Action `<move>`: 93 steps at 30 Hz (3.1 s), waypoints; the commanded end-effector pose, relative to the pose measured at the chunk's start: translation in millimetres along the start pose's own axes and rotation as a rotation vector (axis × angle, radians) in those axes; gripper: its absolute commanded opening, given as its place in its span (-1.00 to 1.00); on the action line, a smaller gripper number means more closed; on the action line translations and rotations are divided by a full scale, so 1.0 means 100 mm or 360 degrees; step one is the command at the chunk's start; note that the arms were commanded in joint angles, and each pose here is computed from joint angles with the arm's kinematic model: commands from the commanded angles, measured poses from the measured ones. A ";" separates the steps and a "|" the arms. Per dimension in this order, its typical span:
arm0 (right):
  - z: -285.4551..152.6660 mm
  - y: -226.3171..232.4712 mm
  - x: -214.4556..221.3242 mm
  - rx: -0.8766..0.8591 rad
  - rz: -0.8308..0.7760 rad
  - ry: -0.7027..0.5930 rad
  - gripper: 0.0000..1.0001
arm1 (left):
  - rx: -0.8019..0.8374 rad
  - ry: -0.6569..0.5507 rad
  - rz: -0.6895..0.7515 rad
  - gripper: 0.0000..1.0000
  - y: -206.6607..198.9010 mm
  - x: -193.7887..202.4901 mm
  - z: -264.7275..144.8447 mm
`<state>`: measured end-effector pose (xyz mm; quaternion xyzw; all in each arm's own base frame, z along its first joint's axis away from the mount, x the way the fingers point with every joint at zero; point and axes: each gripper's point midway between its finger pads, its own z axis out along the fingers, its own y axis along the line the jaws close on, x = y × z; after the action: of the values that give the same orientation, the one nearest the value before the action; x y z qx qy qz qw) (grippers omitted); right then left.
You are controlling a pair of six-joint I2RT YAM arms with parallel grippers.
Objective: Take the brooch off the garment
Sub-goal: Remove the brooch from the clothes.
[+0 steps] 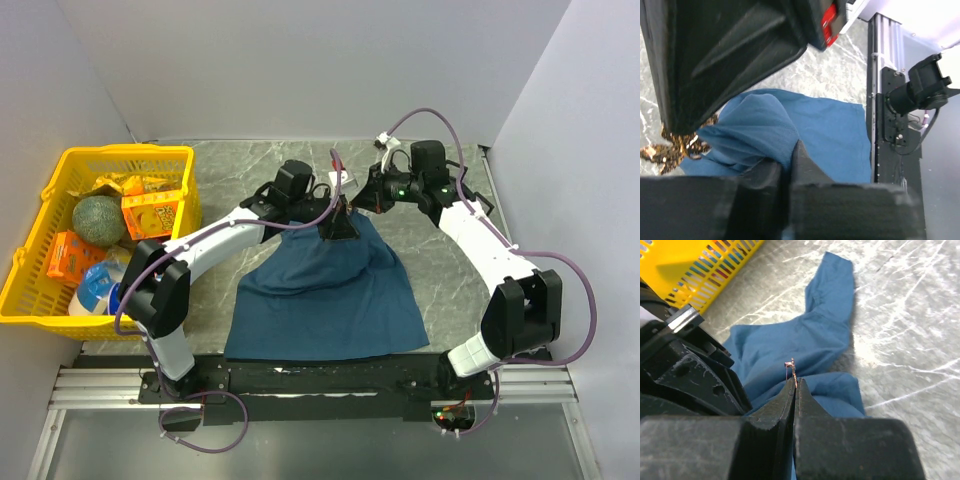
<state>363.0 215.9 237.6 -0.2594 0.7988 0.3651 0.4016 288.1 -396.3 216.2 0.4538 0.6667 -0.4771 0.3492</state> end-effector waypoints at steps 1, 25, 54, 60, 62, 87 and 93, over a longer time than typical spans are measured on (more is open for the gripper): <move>-0.01 0.07 -0.29 -0.0051 -0.0075 -0.0193 -1.00 | 0.0238 -0.0095 0.0076 -0.57 -0.41 -0.30 -0.08; -0.18 0.17 -0.37 -0.0499 0.0321 -0.0358 -1.00 | 0.0071 -0.0403 0.0165 0.38 -0.16 -0.99 -1.02; -0.28 0.39 -0.27 -0.0748 0.0366 -0.0326 -1.00 | 0.0268 -0.0407 -0.0141 0.03 0.17 -0.64 -0.66; -0.28 0.38 -0.26 -0.0744 0.0371 -0.0327 -1.00 | 0.0306 -0.0426 -0.0202 -0.10 0.16 -0.62 -0.72; -0.29 0.39 -0.27 -0.0745 0.0368 -0.0331 -1.00 | 0.0291 -0.0433 -0.0192 -0.11 0.19 -0.63 -0.71; -0.28 0.36 -0.25 -0.0704 0.0351 -0.0334 -1.00 | 0.0332 -0.0449 -0.0233 -0.26 0.16 -0.69 -0.58; -0.27 0.34 -0.24 -0.0691 0.0348 -0.0334 -1.00 | 0.0336 -0.0452 -0.0244 -0.33 0.17 -0.71 -0.57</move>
<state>339.2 221.0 273.8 -0.1981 0.6888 0.6028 0.3507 327.0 -354.9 268.6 0.3436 0.6188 -0.6227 0.3336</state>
